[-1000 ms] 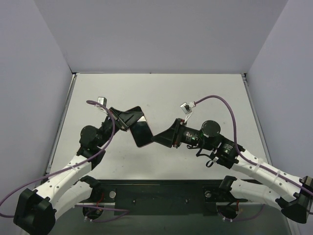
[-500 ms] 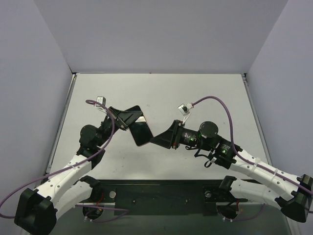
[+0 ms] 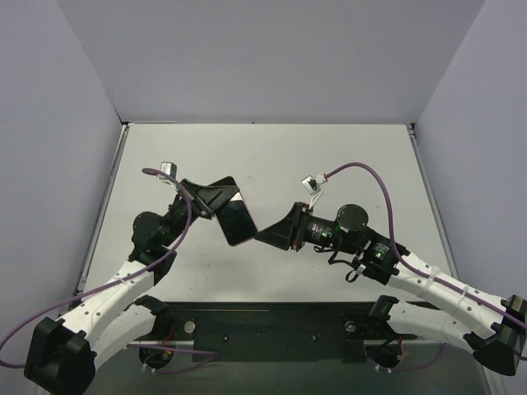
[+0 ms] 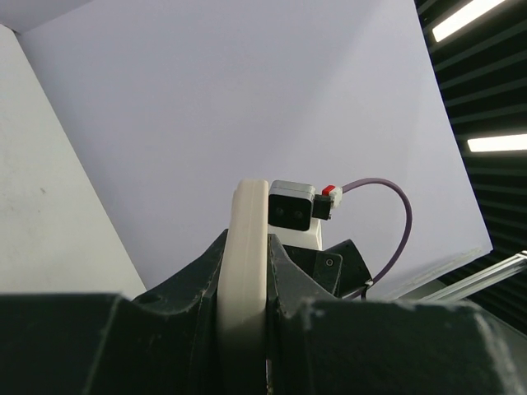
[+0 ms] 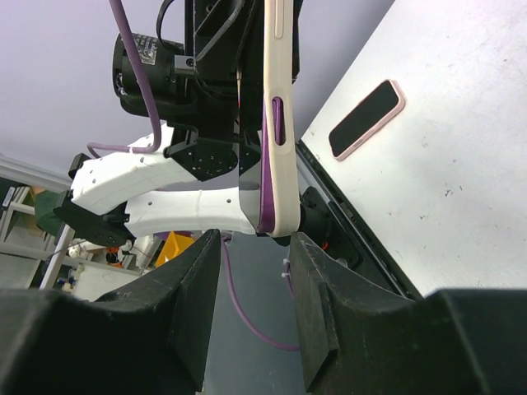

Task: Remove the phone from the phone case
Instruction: Remove the phone case from the phone.

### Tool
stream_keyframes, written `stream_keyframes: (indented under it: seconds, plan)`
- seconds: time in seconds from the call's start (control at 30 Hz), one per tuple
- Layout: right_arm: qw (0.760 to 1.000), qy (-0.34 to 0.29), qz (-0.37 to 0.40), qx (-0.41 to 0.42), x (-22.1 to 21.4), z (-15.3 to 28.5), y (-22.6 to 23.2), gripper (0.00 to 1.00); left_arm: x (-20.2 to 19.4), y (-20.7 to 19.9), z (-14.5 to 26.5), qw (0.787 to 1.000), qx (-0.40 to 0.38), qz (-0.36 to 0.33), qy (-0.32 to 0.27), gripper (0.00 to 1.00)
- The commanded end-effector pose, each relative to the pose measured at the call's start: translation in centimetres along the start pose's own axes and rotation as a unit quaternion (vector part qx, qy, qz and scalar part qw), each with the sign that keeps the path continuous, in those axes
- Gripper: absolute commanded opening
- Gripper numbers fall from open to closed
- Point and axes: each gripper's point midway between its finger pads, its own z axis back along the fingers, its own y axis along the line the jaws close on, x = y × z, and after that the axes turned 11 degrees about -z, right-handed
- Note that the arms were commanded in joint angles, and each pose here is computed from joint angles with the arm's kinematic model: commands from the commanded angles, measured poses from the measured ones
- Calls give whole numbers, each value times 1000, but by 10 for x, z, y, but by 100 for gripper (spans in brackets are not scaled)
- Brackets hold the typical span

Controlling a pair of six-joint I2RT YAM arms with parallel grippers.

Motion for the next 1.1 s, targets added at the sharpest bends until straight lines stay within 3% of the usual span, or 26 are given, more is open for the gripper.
stream_keyframes:
  seconds: [0.0, 0.73, 1.07]
  plan:
    - [999, -16, 16, 40, 8, 7, 22, 35, 12, -32, 3, 998, -52, -27, -22, 0]
    - [999, -10, 6, 52, 11, -7, 22, 36, 9, -31, 2, 998, -59, -16, -11, 0]
    - [1000, 10, 9, -9, 1, -30, -24, 36, 10, -42, -1, 997, -75, -2, -2, 0]
